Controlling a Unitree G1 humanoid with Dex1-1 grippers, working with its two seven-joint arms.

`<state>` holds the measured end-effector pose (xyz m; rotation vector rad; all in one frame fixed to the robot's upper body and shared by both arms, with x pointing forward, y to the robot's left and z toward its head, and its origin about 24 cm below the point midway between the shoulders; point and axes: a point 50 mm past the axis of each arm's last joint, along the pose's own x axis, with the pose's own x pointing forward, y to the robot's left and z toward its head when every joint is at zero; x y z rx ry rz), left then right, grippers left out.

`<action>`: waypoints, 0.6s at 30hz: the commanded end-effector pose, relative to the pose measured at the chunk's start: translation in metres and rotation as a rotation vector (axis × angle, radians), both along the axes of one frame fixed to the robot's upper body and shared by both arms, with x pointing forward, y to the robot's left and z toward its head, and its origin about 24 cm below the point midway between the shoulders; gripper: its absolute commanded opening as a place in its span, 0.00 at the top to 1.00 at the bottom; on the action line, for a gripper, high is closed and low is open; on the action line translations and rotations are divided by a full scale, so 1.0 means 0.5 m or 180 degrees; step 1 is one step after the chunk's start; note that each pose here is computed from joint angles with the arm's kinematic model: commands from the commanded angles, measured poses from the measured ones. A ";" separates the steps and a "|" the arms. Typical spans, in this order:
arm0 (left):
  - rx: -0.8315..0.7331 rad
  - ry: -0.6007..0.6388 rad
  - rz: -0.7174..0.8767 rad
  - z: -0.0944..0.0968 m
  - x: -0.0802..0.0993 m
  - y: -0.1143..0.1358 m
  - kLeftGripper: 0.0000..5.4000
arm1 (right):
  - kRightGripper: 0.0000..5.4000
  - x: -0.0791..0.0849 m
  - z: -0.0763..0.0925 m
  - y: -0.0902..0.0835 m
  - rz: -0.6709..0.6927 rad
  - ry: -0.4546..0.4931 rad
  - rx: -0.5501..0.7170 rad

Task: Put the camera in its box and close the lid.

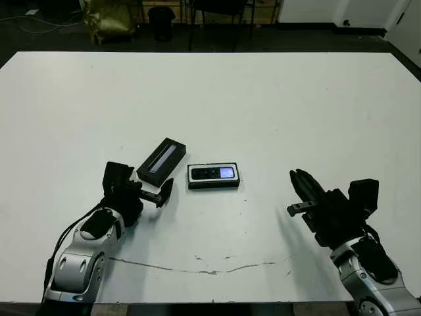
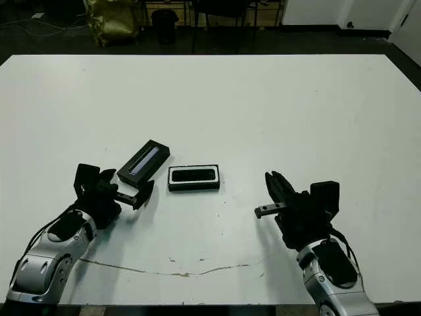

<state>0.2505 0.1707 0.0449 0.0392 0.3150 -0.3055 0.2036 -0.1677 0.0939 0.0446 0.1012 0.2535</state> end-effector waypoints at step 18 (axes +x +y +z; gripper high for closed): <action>-0.0017 0.0236 -0.0071 -0.020 -0.006 0.002 0.21 | 1.00 -0.005 -0.008 -0.004 -0.0045 0.0157 0.0011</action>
